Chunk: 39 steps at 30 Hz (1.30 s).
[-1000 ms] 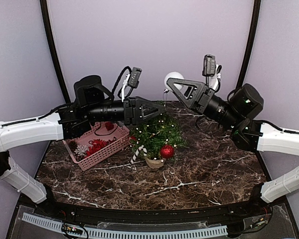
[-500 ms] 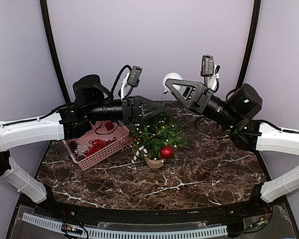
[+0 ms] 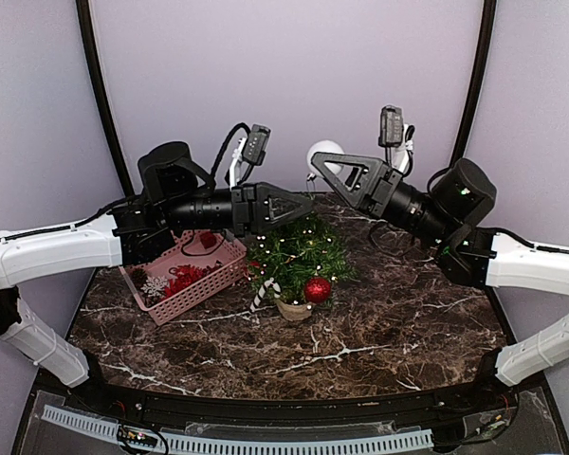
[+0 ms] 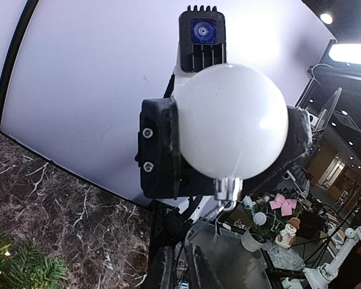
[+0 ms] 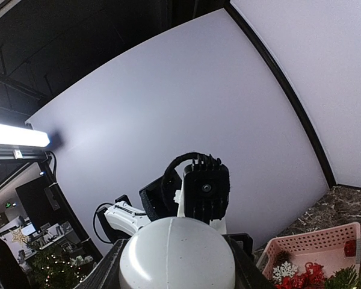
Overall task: Decorate the small christmas tree
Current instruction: Hang the ornament ball on the branch.
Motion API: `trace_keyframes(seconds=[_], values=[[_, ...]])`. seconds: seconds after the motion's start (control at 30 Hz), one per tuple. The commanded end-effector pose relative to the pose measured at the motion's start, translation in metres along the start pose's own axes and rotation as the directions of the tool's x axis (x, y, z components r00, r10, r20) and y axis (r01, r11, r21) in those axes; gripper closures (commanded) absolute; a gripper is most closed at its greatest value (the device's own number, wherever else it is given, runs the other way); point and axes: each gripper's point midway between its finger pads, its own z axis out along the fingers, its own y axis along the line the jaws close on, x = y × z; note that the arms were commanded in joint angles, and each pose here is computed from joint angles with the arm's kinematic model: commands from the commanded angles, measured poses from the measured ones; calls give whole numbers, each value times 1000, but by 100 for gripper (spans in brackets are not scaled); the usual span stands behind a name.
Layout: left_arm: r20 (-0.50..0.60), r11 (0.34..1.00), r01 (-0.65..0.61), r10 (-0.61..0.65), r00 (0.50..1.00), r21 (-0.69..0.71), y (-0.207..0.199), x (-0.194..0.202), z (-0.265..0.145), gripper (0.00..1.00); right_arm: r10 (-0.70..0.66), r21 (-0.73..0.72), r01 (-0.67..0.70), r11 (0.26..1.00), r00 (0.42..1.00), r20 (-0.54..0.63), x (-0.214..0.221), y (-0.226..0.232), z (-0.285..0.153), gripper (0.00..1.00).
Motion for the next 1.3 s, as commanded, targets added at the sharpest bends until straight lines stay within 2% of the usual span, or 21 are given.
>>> trace_keyframes(seconds=[0.0, 0.43, 0.7, 0.83, 1.07, 1.27], values=[[25, 999, -31, 30, 999, 44, -12, -10, -1, 87, -30, -4, 30, 1000, 998, 49, -19, 6, 3, 59], [14, 998, -13, 13, 1000, 57, -9, -7, 4, 82, -36, 21, 35, 999, 998, 50, -19, 1, 4, 59], [26, 999, -17, 16, 1000, 34, -8, -7, 0, 98, -37, 73, 33, 997, 997, 65, -19, -8, -1, 60], [31, 1000, -3, 4, 1000, -29, 1, -7, -4, 100, -41, 133, 32, 991, 997, 64, -16, -21, -3, 60], [8, 978, 103, -104, 995, -181, 34, 2, -14, 100, -48, 282, 31, 959, 997, 55, -7, -56, -5, 60], [10, 957, 164, -167, 986, -239, 56, 5, -20, 100, -41, 343, 25, 939, 998, 40, 1, -78, -3, 60]])
